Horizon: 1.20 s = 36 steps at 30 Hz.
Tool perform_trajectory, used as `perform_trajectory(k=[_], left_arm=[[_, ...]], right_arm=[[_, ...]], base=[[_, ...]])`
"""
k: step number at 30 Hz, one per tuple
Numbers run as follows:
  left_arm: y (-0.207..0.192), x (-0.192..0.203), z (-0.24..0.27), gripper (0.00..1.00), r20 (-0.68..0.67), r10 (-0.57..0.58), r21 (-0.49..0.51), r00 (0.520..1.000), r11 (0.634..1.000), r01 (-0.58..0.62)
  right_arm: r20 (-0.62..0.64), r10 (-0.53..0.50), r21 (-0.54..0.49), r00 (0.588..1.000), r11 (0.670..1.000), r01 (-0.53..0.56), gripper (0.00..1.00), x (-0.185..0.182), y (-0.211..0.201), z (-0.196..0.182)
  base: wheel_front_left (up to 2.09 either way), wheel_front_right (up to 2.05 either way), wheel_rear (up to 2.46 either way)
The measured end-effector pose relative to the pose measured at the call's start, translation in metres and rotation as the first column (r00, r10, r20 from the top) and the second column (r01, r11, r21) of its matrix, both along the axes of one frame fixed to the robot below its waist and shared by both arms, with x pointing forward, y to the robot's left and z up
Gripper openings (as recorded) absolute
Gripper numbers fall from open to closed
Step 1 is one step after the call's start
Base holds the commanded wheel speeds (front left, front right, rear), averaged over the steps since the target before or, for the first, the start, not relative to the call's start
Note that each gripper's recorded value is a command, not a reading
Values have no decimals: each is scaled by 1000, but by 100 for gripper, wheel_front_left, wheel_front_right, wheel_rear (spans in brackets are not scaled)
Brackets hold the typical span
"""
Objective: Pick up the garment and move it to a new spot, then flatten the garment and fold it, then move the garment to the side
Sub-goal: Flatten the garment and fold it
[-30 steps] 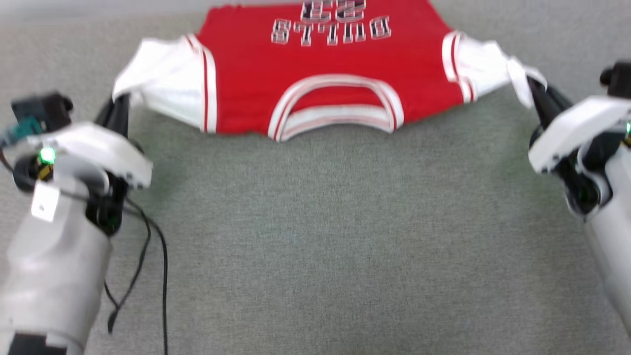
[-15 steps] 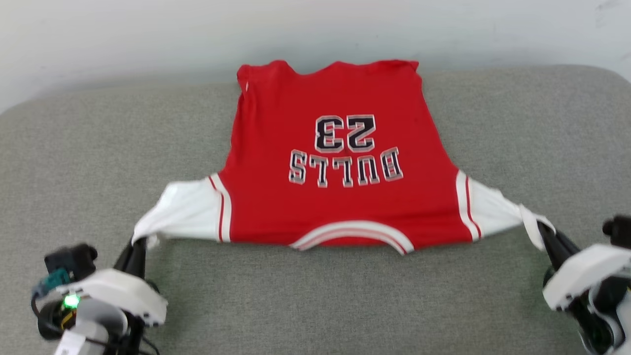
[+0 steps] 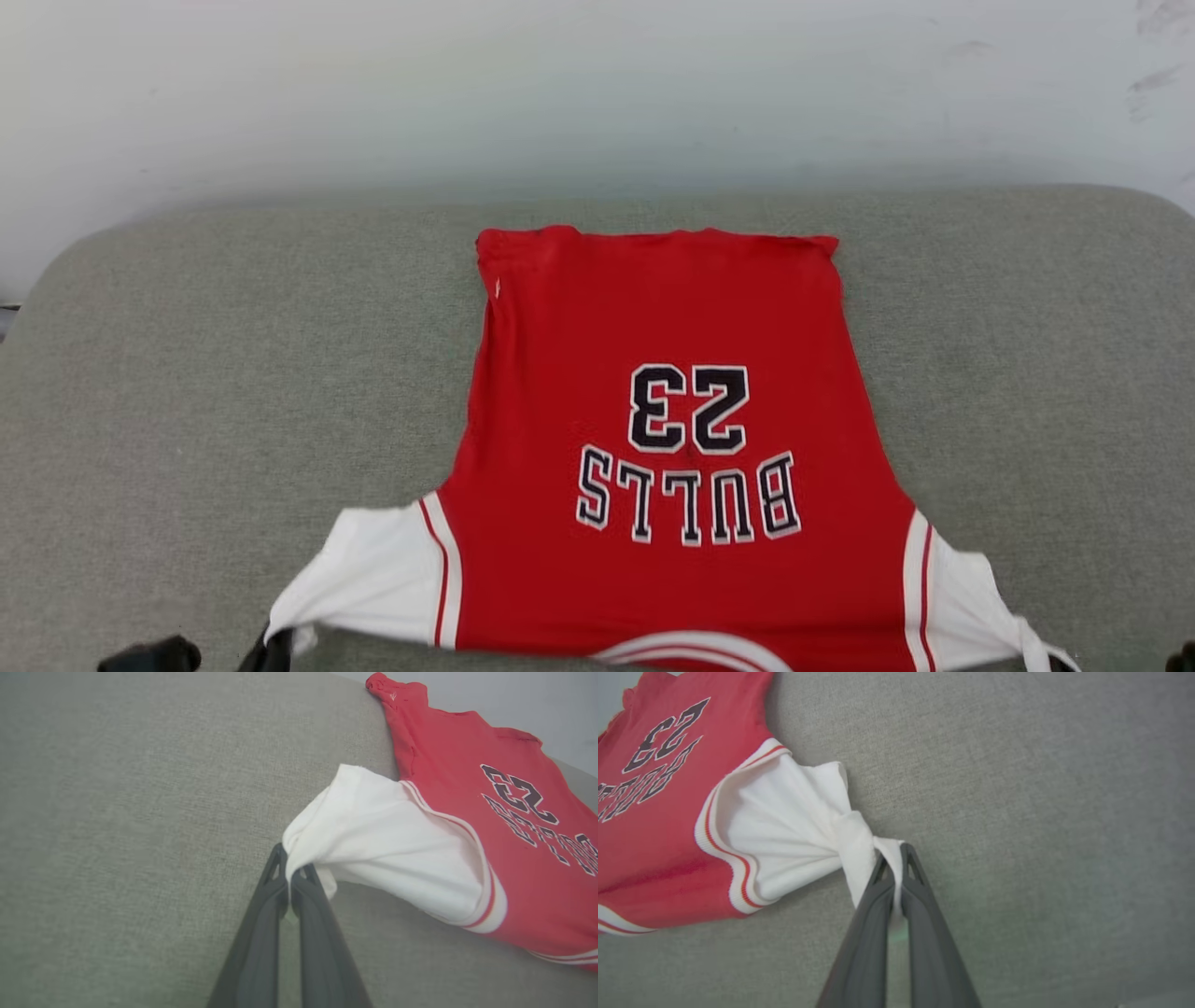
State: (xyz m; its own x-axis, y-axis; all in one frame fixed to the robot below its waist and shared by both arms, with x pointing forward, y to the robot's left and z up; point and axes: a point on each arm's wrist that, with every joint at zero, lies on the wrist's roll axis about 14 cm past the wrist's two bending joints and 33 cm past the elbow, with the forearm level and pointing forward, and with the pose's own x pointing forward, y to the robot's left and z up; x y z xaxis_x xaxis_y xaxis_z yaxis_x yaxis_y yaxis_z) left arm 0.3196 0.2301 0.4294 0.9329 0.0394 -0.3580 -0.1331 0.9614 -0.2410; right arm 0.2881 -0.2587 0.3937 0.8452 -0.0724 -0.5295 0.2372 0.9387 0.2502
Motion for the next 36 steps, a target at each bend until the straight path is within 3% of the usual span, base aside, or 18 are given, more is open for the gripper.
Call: perform_trajectory(k=[6,8,10,17,23,29,36], left_arm=[[-10,-19,-12,0,-52,-13,-11,999,1000,12],[-16,-20,-11,0,-45,-33,-17,998,999,32],[-22,-17,-8,0,-30,-53,-10,998,999,53],[-39,3,4,0,31,-102,-16,994,995,103],[-54,35,22,0,119,-151,-2,981,988,153],[-61,65,34,0,190,-168,3,967,985,170],[-61,86,25,0,196,-161,1,967,986,164]], right_arm=[[-55,-9,-29,998,1000,8,4,-16,4,-7],[-54,-16,-37,998,999,14,47,-15,3,-7],[-36,-16,-31,999,999,15,100,-8,4,-5],[191,-27,-44,981,998,36,100,61,3,43],[299,45,-115,953,993,-11,100,152,0,82],[200,110,-91,974,992,-93,100,224,14,75],[-44,239,-75,970,968,-241,100,287,45,41]], base=[[0,0,0],[0,0,0],[0,0,0],[0,0,0],[0,0,0],[0,0,0],[0,0,0]])
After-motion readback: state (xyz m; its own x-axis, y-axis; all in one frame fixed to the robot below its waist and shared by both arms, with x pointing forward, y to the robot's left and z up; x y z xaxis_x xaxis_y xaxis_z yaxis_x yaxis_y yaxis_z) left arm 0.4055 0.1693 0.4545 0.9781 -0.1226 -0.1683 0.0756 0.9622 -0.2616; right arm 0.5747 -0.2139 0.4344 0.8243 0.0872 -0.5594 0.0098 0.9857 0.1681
